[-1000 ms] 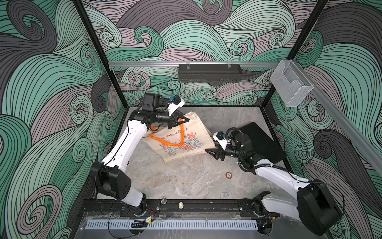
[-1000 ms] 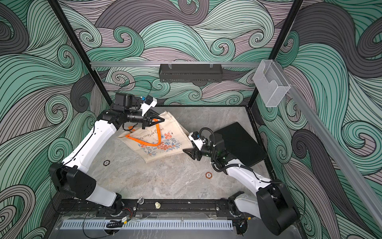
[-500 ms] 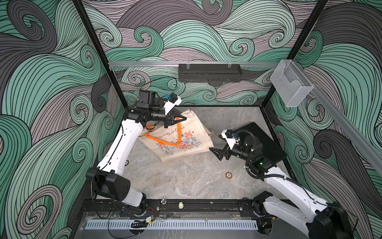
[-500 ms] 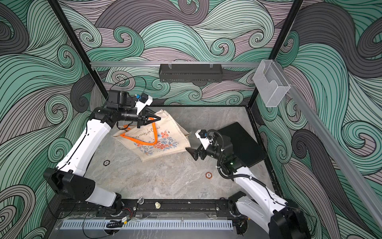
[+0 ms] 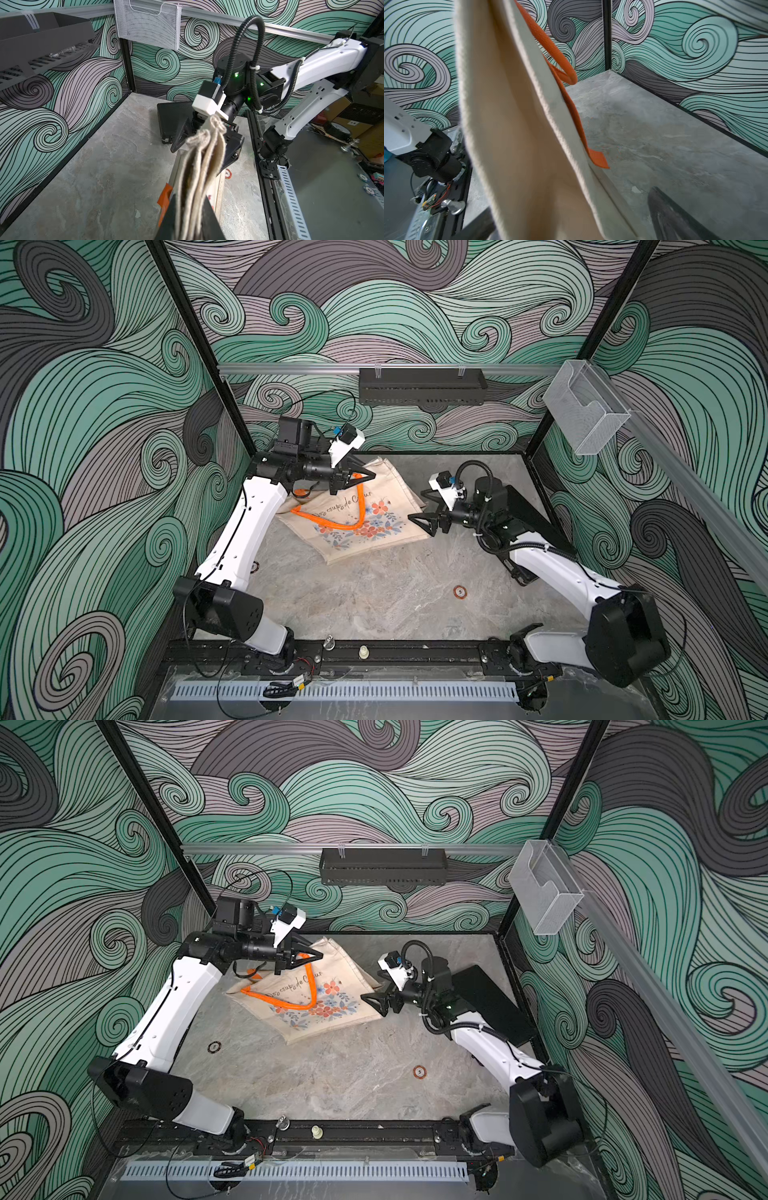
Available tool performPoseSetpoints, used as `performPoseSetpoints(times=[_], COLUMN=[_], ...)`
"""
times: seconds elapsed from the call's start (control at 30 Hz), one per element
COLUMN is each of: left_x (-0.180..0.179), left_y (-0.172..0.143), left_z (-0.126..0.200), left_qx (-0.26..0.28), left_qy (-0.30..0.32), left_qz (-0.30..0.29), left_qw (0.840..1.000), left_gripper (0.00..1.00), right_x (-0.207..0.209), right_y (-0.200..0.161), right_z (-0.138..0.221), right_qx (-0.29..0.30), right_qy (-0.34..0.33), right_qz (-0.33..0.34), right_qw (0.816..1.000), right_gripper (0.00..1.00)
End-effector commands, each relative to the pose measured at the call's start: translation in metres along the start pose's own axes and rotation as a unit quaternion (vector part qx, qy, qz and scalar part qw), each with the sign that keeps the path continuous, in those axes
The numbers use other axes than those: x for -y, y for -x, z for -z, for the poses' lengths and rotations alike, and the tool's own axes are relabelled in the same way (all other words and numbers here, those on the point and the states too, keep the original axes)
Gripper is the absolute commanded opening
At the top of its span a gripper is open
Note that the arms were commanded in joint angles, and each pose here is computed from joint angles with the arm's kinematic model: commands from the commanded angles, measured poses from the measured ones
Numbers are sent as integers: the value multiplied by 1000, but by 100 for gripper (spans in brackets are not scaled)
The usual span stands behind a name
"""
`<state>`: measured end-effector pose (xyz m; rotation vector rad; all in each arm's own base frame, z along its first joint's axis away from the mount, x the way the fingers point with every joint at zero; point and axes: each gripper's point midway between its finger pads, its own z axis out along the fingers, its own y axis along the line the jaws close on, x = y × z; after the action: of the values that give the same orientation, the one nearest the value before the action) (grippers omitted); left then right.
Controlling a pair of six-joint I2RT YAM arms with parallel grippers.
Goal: Put away the canvas bag
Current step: Press the canvas bag at the center of the board.
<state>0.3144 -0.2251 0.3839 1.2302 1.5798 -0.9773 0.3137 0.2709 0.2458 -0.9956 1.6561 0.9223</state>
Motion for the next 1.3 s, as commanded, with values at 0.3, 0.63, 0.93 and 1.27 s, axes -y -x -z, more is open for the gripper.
performPoseSetpoints(times=[0.3,0.63,0.93,1.27], left_x=[-17,-26,-51,-84], left_y=[15,10,0,-13], left_z=[3,-1,-3,-12], left_qx=[16,19,6,2], left_qy=[32,34,89,184], left_qz=[-25,-21,-14,-13], left_qw=[999,999,996,983], left_gripper=[0,0,2,64], right_x=[-6,-14,-19,-8], right_y=[-42,-63,-64,-74], right_z=[-15,-22,-31,-12], right_qx=[-54,-82,-77,-73], right_qy=[37,61,58,15], right_qz=[-25,-56,-113,-200], right_qw=[998,993,989,977], right_gripper=[67,26,0,0])
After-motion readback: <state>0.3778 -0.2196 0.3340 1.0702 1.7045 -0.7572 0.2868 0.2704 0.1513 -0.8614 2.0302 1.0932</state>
